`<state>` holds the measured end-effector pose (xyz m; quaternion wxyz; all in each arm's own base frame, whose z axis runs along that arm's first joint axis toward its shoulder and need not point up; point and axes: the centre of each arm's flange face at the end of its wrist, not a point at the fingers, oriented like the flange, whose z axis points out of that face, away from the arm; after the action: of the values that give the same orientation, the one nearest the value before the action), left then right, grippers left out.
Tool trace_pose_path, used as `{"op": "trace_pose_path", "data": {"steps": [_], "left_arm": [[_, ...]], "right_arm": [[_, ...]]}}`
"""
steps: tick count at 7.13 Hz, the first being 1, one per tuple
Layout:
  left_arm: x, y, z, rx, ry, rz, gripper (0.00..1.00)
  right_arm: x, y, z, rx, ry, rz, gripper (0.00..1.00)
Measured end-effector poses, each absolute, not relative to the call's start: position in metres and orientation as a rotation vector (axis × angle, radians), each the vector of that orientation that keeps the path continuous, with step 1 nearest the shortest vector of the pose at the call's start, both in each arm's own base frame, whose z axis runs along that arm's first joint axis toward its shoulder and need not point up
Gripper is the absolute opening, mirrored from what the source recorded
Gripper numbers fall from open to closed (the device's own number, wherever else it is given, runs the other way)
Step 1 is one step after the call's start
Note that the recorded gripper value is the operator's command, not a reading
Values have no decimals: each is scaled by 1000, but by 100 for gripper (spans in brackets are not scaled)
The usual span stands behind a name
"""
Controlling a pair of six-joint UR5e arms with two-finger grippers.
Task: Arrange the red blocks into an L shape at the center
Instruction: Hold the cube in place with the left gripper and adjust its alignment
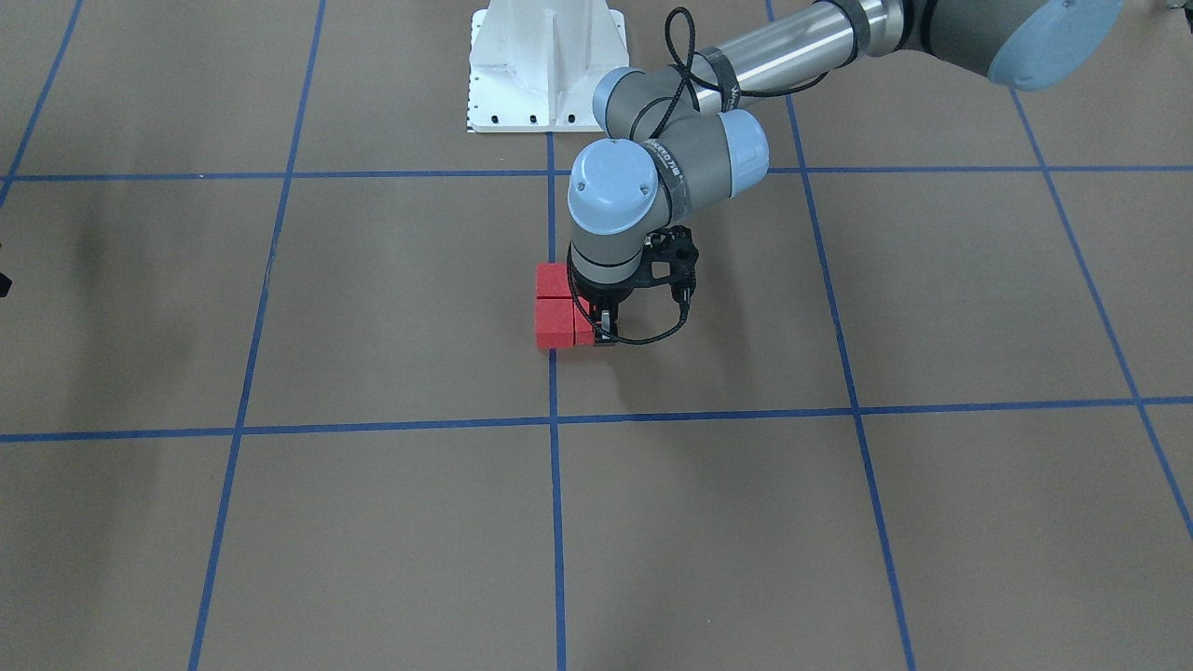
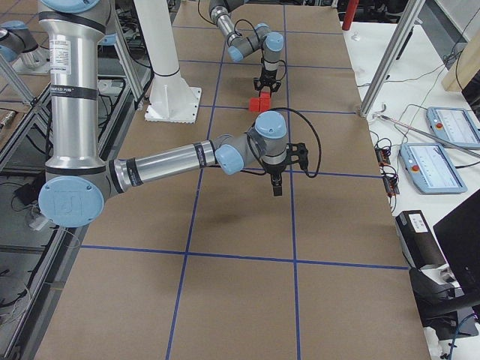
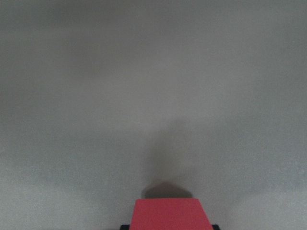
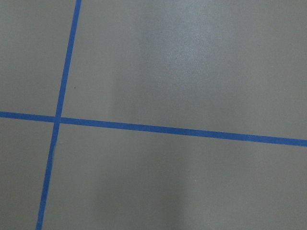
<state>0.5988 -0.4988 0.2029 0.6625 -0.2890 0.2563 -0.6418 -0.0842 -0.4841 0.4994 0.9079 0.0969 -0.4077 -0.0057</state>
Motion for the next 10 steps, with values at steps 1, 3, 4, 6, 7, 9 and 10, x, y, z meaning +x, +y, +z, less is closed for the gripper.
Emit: {"op": "trace_pose_path", "data": {"steps": [1, 3, 4, 6, 7, 9, 10], "left_arm": [[599, -499, 203, -653, 580, -1451, 54], [599, -498, 201, -654, 588, -1447, 100], [600, -497, 201, -655, 592, -1443, 100], [602, -495, 199, -660, 592, -1446, 100], [602, -494, 199, -665, 591, -1455, 100], [593, -494, 191, -670, 610, -1448, 100], [577, -489, 187, -668, 644, -1408, 100]], "right_arm": [[-84, -484, 499, 200, -841, -12, 100], [-83, -484, 499, 201, -841, -11, 100], [-83, -484, 499, 202, -842, -11, 100], [-82, -484, 496, 205, -846, -10, 100], [-81, -483, 495, 207, -847, -10, 100], [-81, -483, 493, 211, -848, -10, 100], [-81, -483, 493, 211, -847, -10, 100]]}}
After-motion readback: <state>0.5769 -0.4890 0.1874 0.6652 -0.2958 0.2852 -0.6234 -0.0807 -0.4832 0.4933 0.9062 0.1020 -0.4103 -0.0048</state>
